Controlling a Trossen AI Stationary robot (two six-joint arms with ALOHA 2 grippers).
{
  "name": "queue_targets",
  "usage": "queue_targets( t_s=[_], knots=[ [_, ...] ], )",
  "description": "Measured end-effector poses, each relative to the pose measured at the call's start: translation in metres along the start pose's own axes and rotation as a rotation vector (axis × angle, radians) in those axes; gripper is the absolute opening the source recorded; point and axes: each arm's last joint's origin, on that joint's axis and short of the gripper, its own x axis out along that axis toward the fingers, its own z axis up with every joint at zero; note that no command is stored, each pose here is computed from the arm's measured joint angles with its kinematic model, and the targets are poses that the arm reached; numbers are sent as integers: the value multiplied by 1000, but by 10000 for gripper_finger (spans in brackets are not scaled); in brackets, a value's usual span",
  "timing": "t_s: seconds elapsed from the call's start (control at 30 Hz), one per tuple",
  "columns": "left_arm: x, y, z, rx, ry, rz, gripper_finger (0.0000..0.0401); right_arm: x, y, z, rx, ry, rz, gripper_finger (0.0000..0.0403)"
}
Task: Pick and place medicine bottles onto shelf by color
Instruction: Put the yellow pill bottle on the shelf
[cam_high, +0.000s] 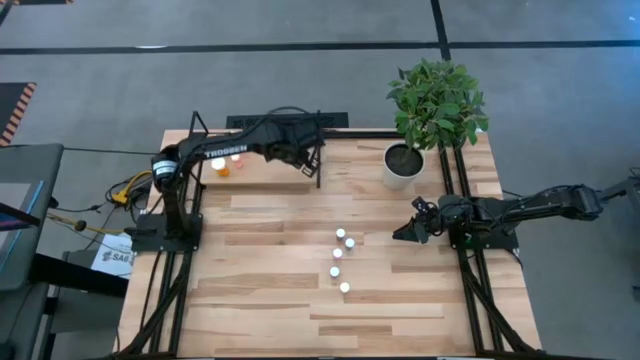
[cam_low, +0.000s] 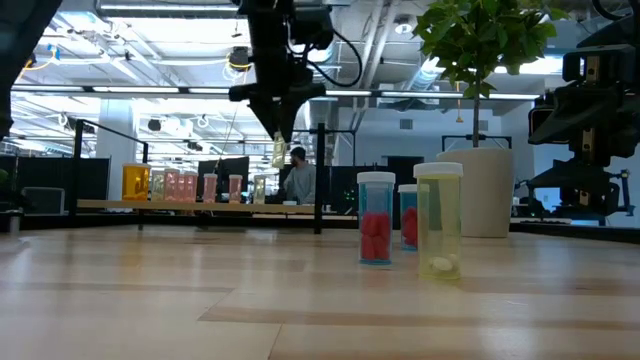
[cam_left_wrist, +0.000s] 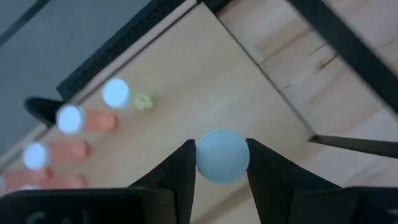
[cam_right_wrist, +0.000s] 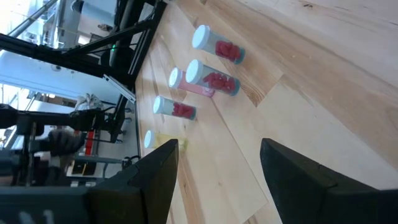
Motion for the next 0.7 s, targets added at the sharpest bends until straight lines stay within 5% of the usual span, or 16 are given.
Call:
queue_targets(
  t_s=[0.43,0.7],
  knots=[
    [45,59,27,125,0,-123,112,0,0,0,0,0,0,249],
    [57,64,37,225,-82,-156,112,0,0,0,0,0,0,249]
  ],
)
